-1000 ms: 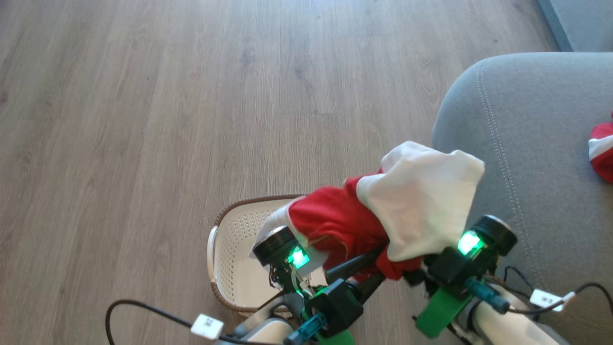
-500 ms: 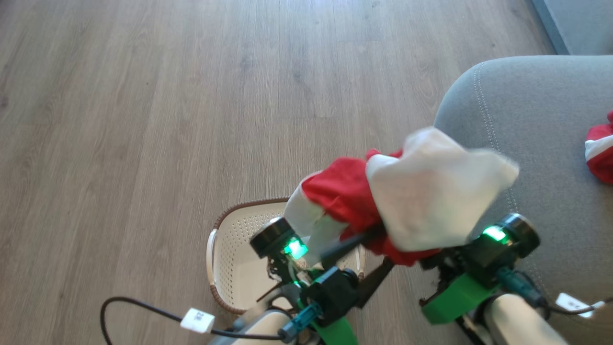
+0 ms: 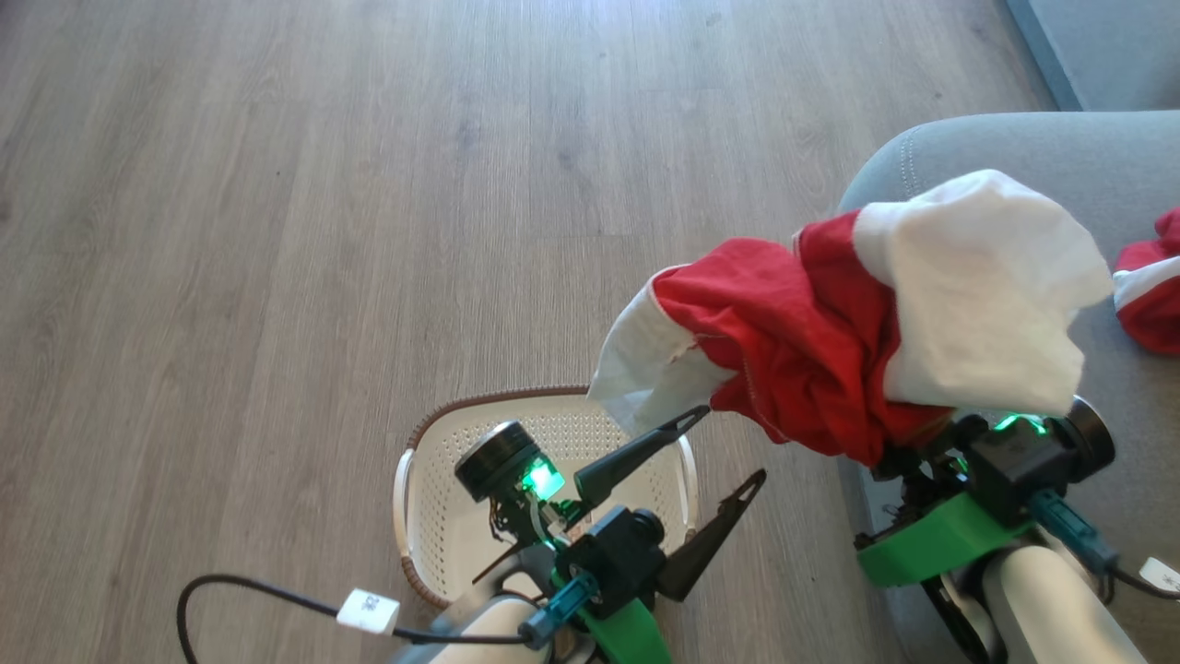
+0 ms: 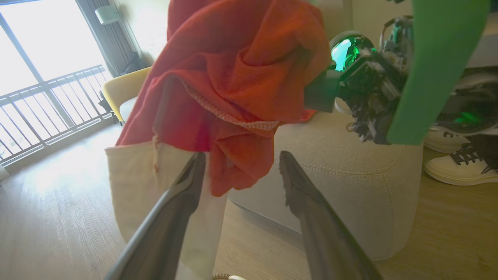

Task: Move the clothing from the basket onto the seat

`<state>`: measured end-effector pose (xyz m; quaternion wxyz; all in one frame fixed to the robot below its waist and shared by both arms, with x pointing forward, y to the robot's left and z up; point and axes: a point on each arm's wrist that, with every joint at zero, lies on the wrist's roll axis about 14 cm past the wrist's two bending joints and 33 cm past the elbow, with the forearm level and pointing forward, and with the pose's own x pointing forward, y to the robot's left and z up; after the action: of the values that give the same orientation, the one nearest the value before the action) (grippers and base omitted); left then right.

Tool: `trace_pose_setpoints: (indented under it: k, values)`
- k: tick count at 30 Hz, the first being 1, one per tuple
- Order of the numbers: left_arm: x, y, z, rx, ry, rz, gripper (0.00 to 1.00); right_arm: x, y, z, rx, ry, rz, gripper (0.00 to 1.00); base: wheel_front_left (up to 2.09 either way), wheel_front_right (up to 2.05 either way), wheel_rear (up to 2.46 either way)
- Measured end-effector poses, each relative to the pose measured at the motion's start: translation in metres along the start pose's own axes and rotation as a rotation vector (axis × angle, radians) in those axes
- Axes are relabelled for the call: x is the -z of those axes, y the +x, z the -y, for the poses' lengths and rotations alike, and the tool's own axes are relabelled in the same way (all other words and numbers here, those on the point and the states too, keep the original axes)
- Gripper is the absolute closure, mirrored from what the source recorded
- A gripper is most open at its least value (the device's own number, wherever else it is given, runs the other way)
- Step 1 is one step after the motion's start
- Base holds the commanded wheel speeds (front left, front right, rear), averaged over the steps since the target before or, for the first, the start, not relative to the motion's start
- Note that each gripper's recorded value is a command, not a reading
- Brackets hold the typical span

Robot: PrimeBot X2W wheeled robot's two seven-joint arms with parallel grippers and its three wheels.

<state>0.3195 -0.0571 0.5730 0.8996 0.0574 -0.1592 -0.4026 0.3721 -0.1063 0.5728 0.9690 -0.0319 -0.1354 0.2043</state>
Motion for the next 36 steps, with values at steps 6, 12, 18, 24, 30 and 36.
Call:
trace_pose_setpoints:
  k: [6, 12, 18, 24, 30, 36]
  values:
    - [0.015, -0.008, 0.002, -0.012, -0.024, -0.046, 0.0, -0.006, -0.003, 0.015, 0.05, 0.0, 0.018, 1.0, 0.0, 0.0, 0.0]
    - [0.027, -0.013, -0.006, -0.048, -0.052, -0.084, 0.0, -0.012, -0.004, 0.03, 0.093, -0.005, 0.035, 1.0, 0.0, 0.0, 0.0]
    - [0.048, -0.024, -0.011, -0.095, -0.131, -0.147, 0.0, -0.018, -0.006, 0.046, 0.14, -0.015, 0.055, 1.0, 0.0, 0.0, 0.0]
    - [0.059, -0.028, -0.006, -0.085, -0.16, -0.182, 0.0, -0.019, -0.012, 0.055, 0.172, -0.018, 0.054, 1.0, 0.0, 0.0, 0.0]
    - [0.069, -0.033, 0.005, -0.054, -0.175, -0.217, 0.0, -0.013, -0.022, 0.061, 0.2, -0.017, 0.03, 1.0, 0.0, 0.0, 0.0]
    - [0.08, -0.041, 0.015, -0.041, -0.202, -0.254, 0.0, -0.014, -0.026, 0.064, 0.213, -0.02, 0.029, 1.0, 0.0, 0.0, 0.0]
